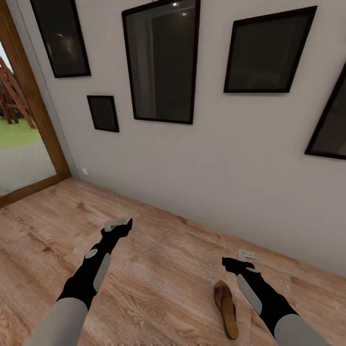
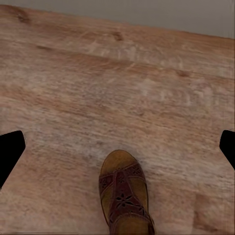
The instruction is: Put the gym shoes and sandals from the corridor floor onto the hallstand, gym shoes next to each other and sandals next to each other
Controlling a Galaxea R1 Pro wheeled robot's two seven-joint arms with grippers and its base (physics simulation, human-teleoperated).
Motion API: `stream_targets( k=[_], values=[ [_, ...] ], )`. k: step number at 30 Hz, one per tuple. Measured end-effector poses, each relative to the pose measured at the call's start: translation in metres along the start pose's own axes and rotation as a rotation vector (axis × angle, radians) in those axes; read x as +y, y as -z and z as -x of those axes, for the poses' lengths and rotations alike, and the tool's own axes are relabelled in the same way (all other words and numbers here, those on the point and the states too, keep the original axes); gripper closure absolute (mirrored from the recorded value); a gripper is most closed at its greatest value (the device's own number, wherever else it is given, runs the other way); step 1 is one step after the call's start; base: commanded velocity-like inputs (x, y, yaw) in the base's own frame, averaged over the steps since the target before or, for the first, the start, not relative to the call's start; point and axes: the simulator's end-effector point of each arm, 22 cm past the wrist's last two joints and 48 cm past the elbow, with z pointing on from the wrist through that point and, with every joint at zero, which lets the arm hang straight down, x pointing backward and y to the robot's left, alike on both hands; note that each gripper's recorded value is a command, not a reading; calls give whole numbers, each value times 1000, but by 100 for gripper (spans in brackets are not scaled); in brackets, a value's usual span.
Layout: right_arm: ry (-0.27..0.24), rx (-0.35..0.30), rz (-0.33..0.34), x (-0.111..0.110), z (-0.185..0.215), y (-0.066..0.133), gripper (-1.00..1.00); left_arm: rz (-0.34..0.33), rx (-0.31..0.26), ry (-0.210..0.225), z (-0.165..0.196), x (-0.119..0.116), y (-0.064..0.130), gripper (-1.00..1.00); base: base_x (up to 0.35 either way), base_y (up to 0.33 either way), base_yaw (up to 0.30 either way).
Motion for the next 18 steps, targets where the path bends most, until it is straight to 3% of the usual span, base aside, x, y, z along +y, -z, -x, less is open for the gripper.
stream_targets(
  k=[18],
  values=[
    [15, 99, -17, -6, -55, -28, -100, 23, 100, 4, -67, 16, -13, -100, 0, 0, 17]
  ],
)
